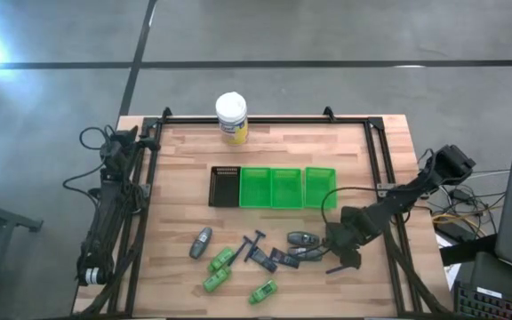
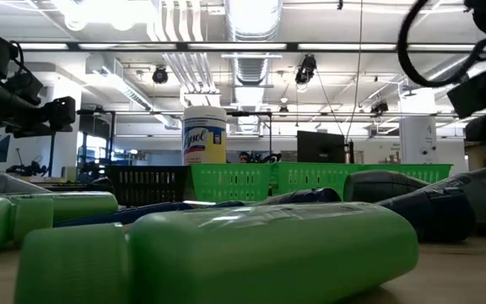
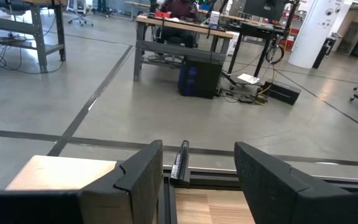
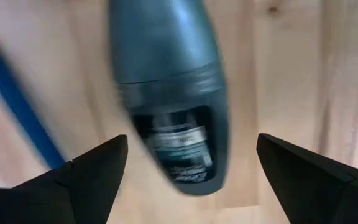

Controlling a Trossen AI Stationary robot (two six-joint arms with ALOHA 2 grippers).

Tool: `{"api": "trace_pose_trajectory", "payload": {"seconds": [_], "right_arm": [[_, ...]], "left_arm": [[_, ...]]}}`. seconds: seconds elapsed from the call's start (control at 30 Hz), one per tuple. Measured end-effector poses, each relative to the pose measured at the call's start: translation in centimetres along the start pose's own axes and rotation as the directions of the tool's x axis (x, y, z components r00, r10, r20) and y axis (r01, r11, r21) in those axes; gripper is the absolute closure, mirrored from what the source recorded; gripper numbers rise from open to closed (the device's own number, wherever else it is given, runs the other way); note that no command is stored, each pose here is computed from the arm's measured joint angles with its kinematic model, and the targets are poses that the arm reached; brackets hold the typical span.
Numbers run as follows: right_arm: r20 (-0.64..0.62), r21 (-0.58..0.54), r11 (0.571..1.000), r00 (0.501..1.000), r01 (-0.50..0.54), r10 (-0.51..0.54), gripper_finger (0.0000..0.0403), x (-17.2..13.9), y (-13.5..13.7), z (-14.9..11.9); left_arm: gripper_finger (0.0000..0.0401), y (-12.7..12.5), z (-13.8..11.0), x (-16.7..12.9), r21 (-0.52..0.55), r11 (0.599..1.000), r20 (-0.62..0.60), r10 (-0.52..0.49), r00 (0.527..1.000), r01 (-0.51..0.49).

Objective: Pick & Place Travel size toiletries
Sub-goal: Put the deodorant into the right green bin

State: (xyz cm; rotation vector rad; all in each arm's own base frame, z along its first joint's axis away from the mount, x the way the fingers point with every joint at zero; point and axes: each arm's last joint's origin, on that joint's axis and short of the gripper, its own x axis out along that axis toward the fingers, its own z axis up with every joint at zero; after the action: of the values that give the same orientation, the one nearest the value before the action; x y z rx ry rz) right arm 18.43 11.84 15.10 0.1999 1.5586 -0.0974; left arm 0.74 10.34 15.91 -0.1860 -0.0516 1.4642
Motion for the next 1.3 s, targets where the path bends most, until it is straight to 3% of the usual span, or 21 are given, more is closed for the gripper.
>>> {"api": "trace_pose_trajectory", "payload": {"seconds": [0.23, 0.53, 0.93, 1.3], "right_arm": [[0.037, -0.008, 1.0, 0.999, -0.002, 0.002, 0.0071, 1.2, -0.6, -0.3], [0.118, -0.123, 0.992, 0.993, -0.004, 0.018, 0.0101, 1.0, -0.2, 0.4], [0.111, -0.178, 0.984, 0.993, -0.024, 0.044, 0.009, 1.3, 0.2, 0.8], [0.11, -0.148, 0.989, 0.994, -0.008, 0.025, 0.0186, 1.4, -0.1, 0.9]], "left_arm": [[0.0197, 0.0, 0.0, 0.0, 0.0, 1.0, 0.0, 0.0, 1.0, 0.0], [0.0197, 0.0, 0.0, 0.0, 0.0, 1.0, 0.0, 0.0, 1.0, 0.0], [0.0197, 0.0, 0.0, 0.0, 0.0, 1.0, 0.0, 0.0, 1.0, 0.0], [0.0197, 0.0, 0.0, 0.0, 0.0, 1.0, 0.0, 0.0, 1.0, 0.0]]}}
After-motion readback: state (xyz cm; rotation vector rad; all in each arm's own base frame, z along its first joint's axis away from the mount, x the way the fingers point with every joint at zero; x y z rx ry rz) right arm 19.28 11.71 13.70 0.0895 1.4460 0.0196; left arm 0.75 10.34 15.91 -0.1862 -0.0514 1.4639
